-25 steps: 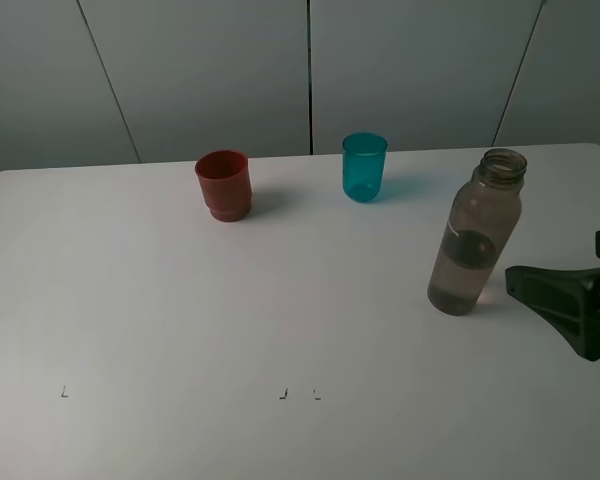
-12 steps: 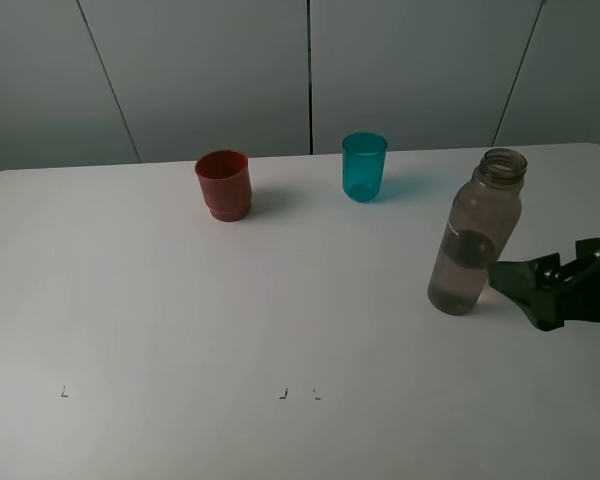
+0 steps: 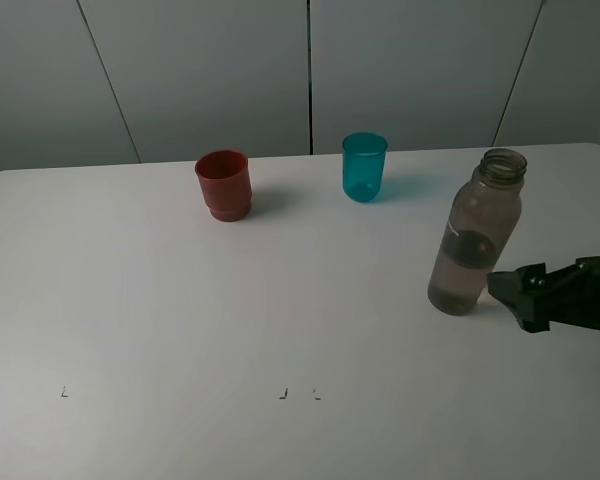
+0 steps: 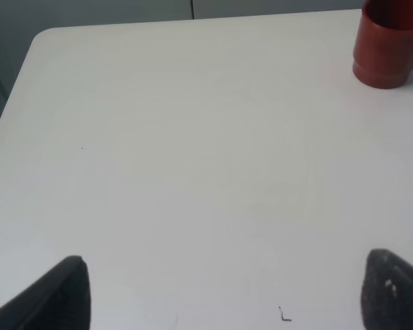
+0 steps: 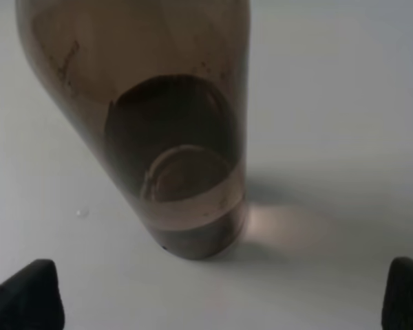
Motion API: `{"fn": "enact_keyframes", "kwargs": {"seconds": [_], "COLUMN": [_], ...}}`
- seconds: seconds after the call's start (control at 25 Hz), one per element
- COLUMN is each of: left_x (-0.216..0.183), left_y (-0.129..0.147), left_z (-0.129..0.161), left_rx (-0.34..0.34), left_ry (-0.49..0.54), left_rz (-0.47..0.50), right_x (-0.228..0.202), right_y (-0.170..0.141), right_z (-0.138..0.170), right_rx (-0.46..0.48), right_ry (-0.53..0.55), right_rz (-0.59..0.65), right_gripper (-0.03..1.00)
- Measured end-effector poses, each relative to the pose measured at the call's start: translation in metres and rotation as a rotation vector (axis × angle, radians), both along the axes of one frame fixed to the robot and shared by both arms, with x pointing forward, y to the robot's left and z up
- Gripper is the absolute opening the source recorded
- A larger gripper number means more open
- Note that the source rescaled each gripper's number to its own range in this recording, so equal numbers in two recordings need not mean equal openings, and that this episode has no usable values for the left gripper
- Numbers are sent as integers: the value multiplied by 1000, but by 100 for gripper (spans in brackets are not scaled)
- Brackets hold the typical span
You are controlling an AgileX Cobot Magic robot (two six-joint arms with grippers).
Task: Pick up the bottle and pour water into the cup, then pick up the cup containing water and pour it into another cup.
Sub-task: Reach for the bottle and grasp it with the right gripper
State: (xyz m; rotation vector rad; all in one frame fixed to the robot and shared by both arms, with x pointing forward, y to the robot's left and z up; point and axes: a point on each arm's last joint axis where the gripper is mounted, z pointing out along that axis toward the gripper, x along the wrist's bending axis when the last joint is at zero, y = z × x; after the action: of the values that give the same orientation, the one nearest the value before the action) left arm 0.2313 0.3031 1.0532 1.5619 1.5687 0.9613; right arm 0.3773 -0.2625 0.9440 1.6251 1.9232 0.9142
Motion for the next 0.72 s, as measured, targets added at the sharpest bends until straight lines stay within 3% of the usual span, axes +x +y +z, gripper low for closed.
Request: {"fn": "enact_keyframes", "kwargs": {"seconds": [0.72], "left_x": [0], "left_y": [0], "left_z": [0], "left_rx": [0], "left_ry": [0], "left_rz": [0], "right_x": [2], "right_y": [-1], "right_z": [1], "right_rx": [-13], "right_ry": [-80], "right_rz": [0], "right_gripper": [100]}}
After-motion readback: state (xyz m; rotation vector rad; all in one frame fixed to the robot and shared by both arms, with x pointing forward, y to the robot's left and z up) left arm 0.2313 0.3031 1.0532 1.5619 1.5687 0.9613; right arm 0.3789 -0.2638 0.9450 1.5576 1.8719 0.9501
